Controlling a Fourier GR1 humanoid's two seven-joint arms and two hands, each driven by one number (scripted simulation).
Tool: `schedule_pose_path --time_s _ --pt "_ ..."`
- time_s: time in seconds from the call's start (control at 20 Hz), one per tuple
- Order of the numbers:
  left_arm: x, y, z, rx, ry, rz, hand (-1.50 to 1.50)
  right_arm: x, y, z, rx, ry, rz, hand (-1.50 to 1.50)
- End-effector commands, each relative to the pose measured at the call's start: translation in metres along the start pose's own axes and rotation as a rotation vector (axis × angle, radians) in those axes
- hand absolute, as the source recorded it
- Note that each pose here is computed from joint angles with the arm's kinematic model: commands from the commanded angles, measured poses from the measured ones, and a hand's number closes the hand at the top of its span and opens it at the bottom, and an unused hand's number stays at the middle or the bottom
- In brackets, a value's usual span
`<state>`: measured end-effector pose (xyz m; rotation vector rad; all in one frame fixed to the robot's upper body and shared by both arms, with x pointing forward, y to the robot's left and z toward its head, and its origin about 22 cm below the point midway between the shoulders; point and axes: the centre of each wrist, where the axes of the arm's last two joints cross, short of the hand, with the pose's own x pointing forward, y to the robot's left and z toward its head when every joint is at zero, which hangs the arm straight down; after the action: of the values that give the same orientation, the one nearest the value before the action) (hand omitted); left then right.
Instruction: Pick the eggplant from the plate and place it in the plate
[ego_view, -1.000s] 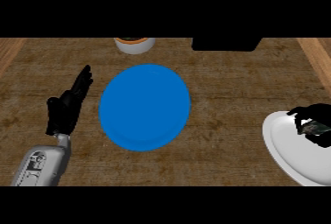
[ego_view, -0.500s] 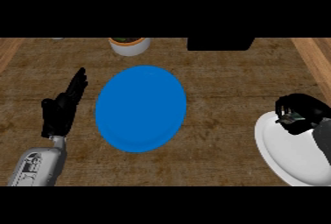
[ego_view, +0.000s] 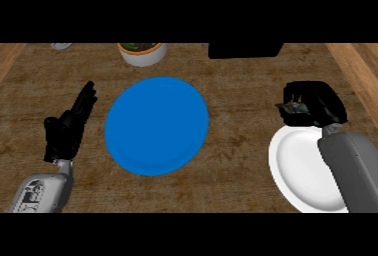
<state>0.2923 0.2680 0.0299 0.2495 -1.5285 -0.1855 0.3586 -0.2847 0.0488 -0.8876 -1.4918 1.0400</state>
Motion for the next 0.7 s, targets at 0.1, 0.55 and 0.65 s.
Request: schedule_pose_path --time_s 0.1,0.55,0.65 --pt "0.012 0.002 0.001 -0.006 -0.012 -0.011 0.0 0.068 -0.037 0.018 -0.204 -0.212 -0.098 1.5" --pt "0.017 -0.009 -0.012 -0.039 -0.032 0.01 0.0 0.18 -0.037 0.03 -0.08 -0.275 -0.218 1.5" --pt "0.02 -0.017 -0.012 -0.039 -0.038 0.005 0.0 0.211 -0.018 0.024 -0.058 -0.248 -0.255 1.5"
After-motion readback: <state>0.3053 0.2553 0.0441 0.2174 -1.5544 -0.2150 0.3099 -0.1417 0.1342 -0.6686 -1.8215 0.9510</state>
